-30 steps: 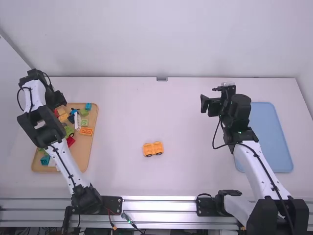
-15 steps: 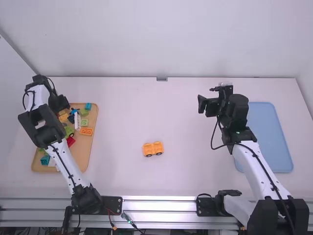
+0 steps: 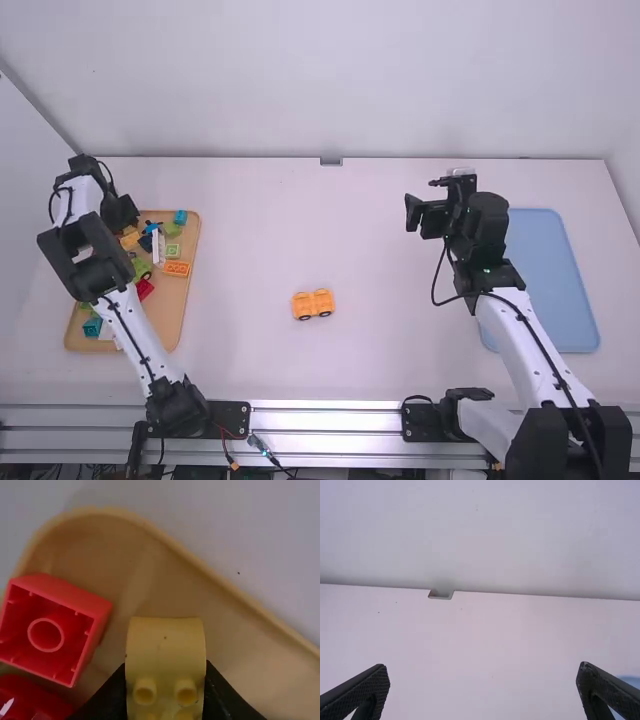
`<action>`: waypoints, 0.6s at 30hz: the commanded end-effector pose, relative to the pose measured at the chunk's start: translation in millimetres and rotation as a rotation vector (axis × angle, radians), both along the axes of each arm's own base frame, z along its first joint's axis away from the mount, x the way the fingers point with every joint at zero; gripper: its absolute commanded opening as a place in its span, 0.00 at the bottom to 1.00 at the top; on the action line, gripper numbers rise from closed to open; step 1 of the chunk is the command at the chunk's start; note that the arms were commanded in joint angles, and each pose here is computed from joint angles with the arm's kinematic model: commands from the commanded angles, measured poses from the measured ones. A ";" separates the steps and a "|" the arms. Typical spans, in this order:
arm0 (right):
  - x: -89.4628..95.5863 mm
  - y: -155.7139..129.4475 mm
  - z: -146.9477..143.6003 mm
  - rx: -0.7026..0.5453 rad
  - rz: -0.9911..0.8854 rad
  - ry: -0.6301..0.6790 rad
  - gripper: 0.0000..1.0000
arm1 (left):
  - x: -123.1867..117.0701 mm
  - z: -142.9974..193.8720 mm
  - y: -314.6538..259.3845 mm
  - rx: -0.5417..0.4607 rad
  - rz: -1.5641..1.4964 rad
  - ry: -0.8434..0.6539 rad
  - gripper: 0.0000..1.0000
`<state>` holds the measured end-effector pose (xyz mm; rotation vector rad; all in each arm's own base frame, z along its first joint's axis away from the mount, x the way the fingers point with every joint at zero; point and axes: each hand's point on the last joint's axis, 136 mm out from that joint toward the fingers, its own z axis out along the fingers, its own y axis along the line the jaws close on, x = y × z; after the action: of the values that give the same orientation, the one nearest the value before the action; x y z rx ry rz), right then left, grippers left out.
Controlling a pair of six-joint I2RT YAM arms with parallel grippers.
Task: Assemble lego blocks to make yellow taxi
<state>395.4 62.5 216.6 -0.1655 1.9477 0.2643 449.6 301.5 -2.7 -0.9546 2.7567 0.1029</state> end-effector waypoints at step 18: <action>5.0 1.8 17.0 0.006 0.006 -0.032 0.99 | 10.1 108.6 -23.5 0.060 -0.069 -0.072 0.02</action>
<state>394.9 62.6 215.6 -0.1652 1.9523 0.2652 444.6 290.8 54.9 -0.9108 2.7821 0.1022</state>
